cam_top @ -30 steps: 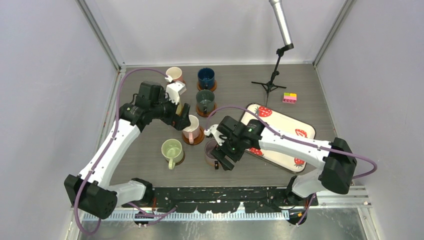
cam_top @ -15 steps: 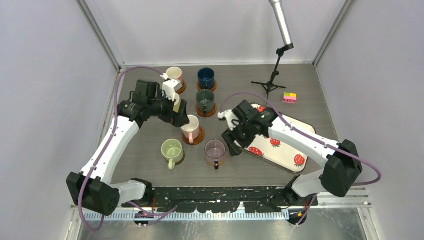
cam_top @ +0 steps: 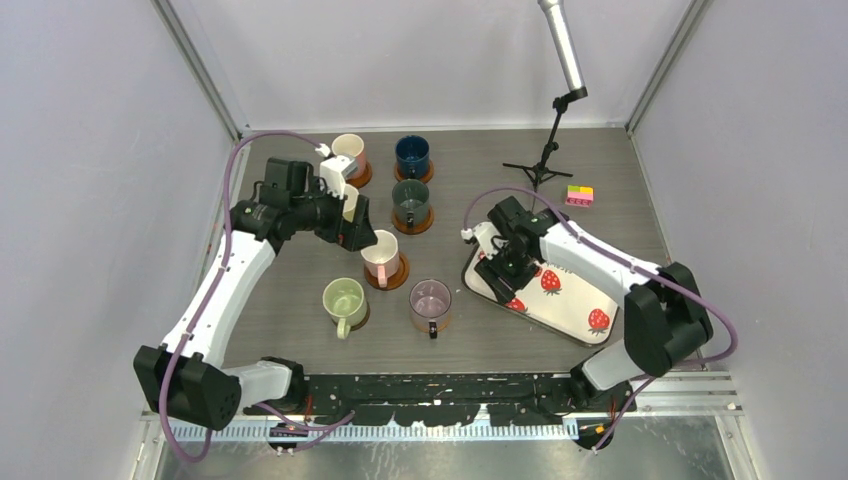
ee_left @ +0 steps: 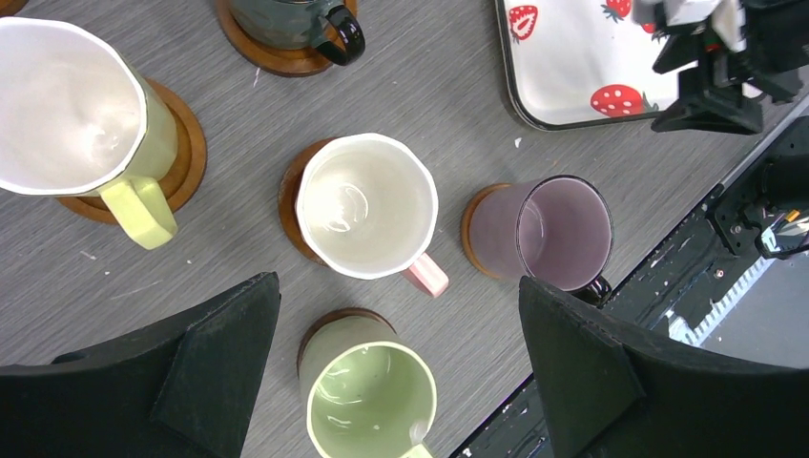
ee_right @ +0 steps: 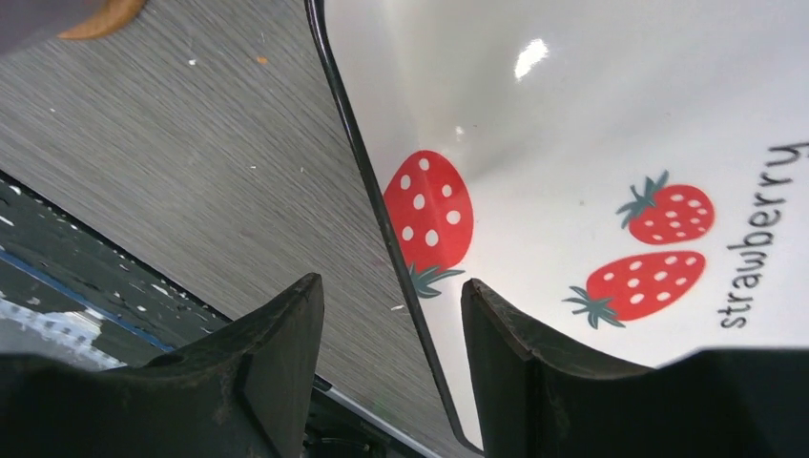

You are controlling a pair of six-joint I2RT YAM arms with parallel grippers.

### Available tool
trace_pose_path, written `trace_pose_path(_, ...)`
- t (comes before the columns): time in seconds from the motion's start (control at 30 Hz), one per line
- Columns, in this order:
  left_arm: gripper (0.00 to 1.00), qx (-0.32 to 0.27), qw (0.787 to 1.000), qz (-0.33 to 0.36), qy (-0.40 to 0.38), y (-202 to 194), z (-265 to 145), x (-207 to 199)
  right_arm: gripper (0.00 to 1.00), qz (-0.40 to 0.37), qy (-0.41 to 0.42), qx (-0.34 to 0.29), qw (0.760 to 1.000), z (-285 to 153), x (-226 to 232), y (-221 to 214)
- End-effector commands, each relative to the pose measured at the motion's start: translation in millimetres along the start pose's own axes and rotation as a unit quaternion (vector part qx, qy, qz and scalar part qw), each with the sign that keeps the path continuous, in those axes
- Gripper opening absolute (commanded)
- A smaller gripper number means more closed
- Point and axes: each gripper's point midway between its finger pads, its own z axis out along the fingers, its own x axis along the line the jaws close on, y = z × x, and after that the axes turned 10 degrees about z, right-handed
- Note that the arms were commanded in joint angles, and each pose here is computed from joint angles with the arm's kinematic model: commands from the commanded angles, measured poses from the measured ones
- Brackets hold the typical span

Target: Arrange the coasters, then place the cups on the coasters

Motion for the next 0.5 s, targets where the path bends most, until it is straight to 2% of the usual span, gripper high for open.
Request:
trace_pose_path(0.0,0.98,-0.03,0.999,0.012,-0.007,18,-5,-2,0.59,-0.042,0.018,0.021,0.999,15,0,0)
trace_pose_path(0.1,0.98,-0.031,0.999,0.012,-0.007,17,-5,-2,0.57,-0.066,0.007,0.036,0.997,32,-9,-6)
trace_pose_path(0.27,0.98,-0.026,1.0,0.015,-0.007,15,-6,-2,0.48,-0.099,0.002,0.063,0.993,51,-18,-15)
trace_pose_path(0.47,0.97,-0.026,1.0,0.015,-0.005,15,-7,-1,0.3,-0.124,0.026,0.078,0.989,53,-12,-29)
